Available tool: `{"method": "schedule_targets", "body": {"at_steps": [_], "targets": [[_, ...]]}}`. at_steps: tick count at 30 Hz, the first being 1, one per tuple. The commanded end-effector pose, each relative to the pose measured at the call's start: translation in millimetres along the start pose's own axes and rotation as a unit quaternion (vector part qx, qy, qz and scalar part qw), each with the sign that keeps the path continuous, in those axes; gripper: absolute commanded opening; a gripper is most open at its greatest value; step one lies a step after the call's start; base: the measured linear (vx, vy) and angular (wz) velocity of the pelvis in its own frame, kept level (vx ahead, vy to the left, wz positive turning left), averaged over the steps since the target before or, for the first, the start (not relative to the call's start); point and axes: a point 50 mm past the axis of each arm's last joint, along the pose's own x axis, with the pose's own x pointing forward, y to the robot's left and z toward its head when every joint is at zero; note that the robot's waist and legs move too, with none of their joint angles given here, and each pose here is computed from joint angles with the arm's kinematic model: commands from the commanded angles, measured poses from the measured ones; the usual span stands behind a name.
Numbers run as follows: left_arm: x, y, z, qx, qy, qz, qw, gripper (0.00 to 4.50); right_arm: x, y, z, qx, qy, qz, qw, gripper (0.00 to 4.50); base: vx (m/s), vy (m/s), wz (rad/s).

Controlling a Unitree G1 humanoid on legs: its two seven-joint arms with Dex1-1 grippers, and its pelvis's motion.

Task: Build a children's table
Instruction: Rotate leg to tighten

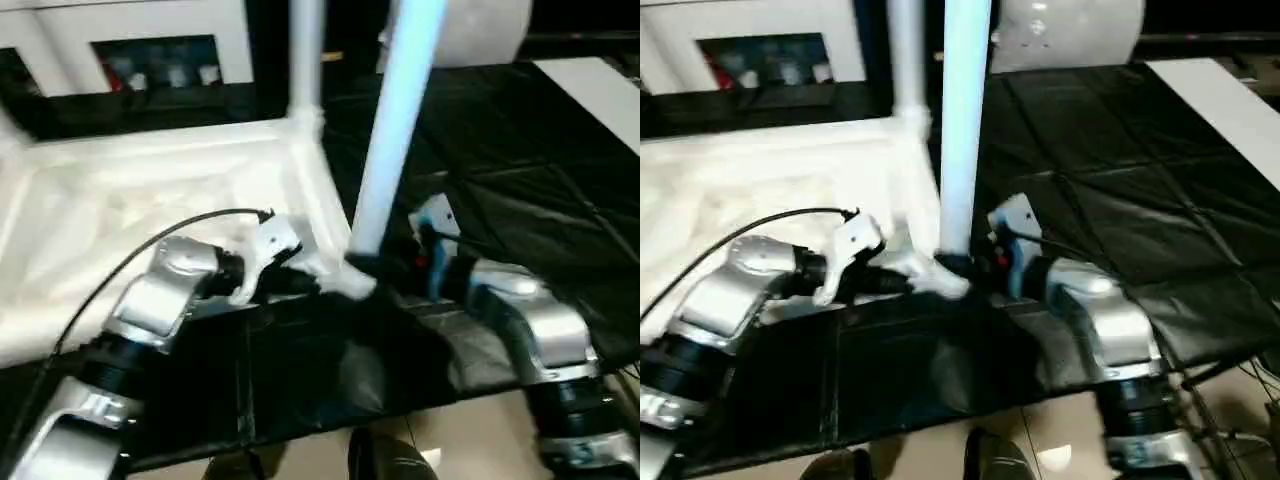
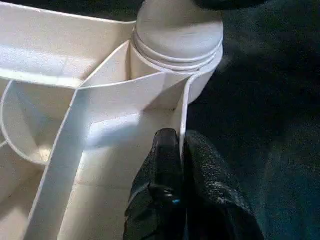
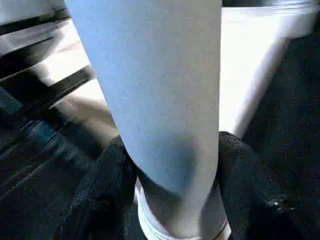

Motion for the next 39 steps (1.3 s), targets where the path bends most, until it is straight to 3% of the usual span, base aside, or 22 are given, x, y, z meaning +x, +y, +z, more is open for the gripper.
{"method": "schedule_targets", "body": {"at_steps": [1, 5, 9, 10, 12, 20, 23, 27, 28, 30, 32, 38, 39], "targets": [[36, -19.0, 35.9, 0.004, -0.064, 0.016, 0.998, 0.0, 44.1, 53.8, -12.6, 0.055, 0.019, 0.045, 0.997, 2.0, 0.0, 0.0, 0.0], [52, -18.5, 46.6, -0.008, -0.075, 0.079, 0.994, 0.0, 60.9, 49.5, -7.9, 0.077, -0.004, -0.081, 0.994, 2.0, 0.0, 0.0, 0.0], [57, -20.9, 49.6, -0.003, -0.079, 0.088, 0.993, 0.0, 64.7, 41.3, -0.8, 0.074, -0.028, -0.15, 0.985, 2.0, 0.0, 0.0, 0.0], [57, -21.1, 49.5, -0.003, -0.079, 0.087, 0.993, 0.0, 64.8, 41.0, -0.3, 0.073, -0.03, -0.151, 0.985, 2.0, 0.0, 0.0, 0.0], [58, -22.8, 48.0, 0.002, -0.077, 0.081, 0.994, 0.0, 63.9, 38.3, 3.1, 0.059, -0.047, -0.153, 0.985, 2.55, 0.0, 0.0, 0.0], [47, -21.2, 34.5, 0.014, -0.071, 0.053, 0.996, 0.0, 40.9, 20.0, 8.0, 0.022, -0.095, -0.128, 0.987, 3.13, 0.0, 0.0, 0.0], [36, -19.6, 23.6, 0.036, -0.069, 0.015, 0.997, 0.0, 17.5, 9.6, 9.4, -0.015, -0.105, -0.054, 0.993, 3.52, 0.0, 0.0, 0.0], [27, -22.2, 12.9, 0.057, -0.072, -0.041, 0.995, 0.0, -6.4, -1.1, 7.9, -0.049, -0.086, 0.02, 0.995, 3.73, 0.0, 0.0, 0.0], [21, -24.1, 5.7, 0.066, -0.063, -0.073, 0.993, 0.0, -19.6, -8.3, 7.3, -0.062, -0.068, 0.057, 0.994, 3.94, 0.0, 0.0, 0.0], [18, -24.7, 2.6, 0.074, -0.059, -0.088, 0.992, 0.0, -25.6, -11.4, 7.2, -0.069, -0.057, 0.076, 0.993, 4.1, 0.0, 0.0, 0.0], [8, -24.9, -5.1, 0.078, -0.05, -0.133, 0.987, 0.0, -41.8, -17.3, 8.0, -0.082, -0.021, 0.14, 0.987, 4.17, 0.0, 0.0, 0.0], [-5, -23.8, -11.2, 0.085, -0.032, -0.193, 0.977, 0.0, -55.2, -22.8, 7.2, -0.101, 0.033, 0.216, 0.971, 4.17, 0.0, 0.0, 0.0], [-10, -22.3, -14.3, 0.097, -0.012, -0.213, 0.972, 0.0, -58.2, -22.6, 5.7, -0.113, 0.056, 0.252, 0.959, 4.17, 0.0, 0.0, 0.0]]}}
